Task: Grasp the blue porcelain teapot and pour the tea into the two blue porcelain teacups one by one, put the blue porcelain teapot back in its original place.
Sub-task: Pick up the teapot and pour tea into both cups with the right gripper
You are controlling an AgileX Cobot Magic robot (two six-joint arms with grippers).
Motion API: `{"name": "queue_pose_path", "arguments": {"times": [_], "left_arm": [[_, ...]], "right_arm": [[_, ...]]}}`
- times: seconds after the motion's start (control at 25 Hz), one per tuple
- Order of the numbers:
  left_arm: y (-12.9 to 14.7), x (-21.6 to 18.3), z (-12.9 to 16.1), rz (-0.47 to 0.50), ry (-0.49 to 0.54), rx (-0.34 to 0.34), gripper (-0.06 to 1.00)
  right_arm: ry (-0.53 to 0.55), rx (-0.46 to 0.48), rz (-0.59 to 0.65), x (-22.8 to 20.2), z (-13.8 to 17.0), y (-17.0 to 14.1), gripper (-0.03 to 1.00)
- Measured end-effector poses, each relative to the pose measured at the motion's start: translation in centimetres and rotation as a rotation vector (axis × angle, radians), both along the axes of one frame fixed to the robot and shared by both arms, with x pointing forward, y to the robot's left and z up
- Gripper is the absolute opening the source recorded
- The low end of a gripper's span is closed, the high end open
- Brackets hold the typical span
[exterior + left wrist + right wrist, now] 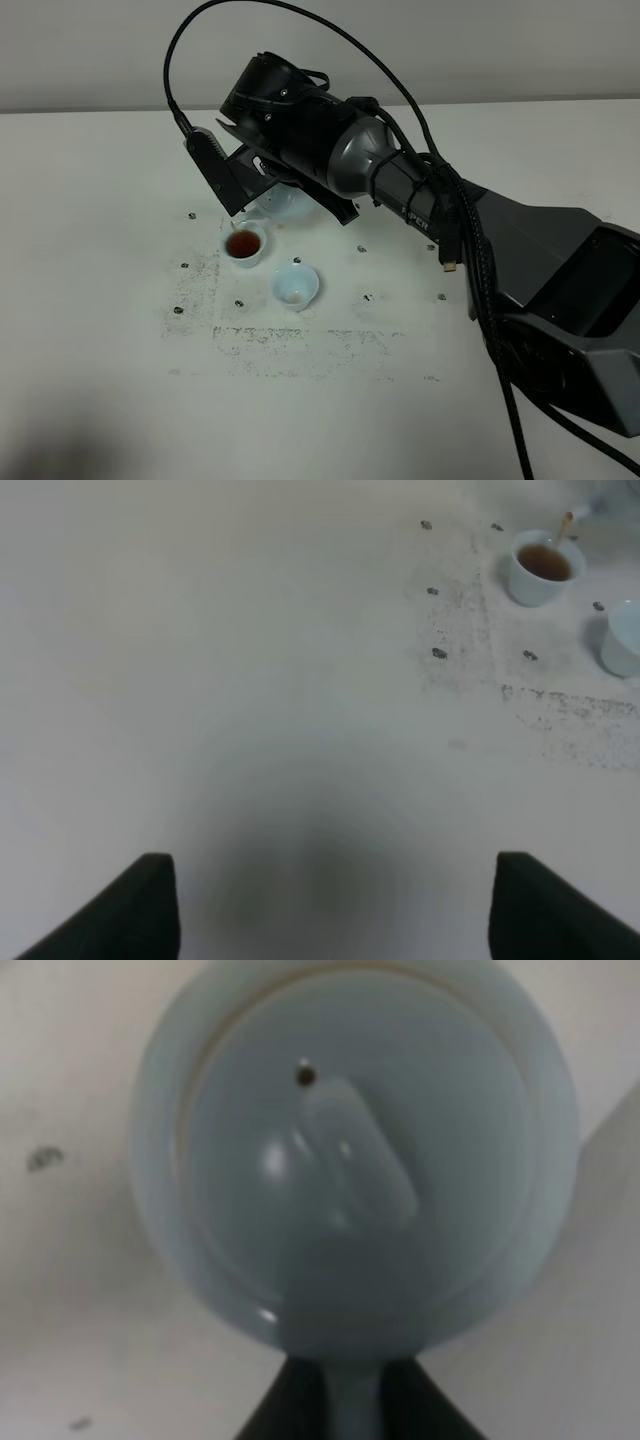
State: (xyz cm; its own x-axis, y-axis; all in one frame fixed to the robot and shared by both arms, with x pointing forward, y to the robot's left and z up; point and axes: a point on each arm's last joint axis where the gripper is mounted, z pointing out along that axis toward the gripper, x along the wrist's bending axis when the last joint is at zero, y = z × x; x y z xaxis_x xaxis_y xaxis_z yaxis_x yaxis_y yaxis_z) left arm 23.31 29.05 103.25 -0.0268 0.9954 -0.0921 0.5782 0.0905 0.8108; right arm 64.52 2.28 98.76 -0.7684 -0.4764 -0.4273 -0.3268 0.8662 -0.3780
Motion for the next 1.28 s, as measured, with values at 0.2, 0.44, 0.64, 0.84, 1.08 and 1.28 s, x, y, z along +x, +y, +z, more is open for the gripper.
{"name": "queue_pose_path", "arguments": {"times": [0.2, 0.44, 0.64, 0.84, 1.08, 1.28], "left_arm": [[0.0, 0.0, 0.0, 0.0, 0.0, 0.0, 0.62], [0.0, 0.0, 0.0, 0.0, 0.0, 0.0, 0.62], [0.0, 0.0, 0.0, 0.0, 0.0, 0.0, 0.62], [0.0, 0.0, 0.0, 0.0, 0.0, 0.0, 0.62], [0.0, 0.0, 0.0, 0.0, 0.0, 0.0, 0.62], [0.0, 0.0, 0.0, 0.0, 0.0, 0.0, 0.62]], "right_arm": [[0.108, 0.127, -0.087, 1.5, -0.5, -2.3, 0.04], [0.22, 0.332, -0.186, 2.9, 0.7, -5.0, 0.04], [0.32, 0.51, -0.251, 3.7, 1.3, -6.7, 0.04], [0.371, 0.602, -0.289, 4.6, 1.4, -8.2, 0.04], [0.395, 0.611, -0.338, 5.7, -0.2, -9.7, 0.04], [0.448, 0.6, -0.364, 6.2, -3.0, -9.7, 0.04]]}}
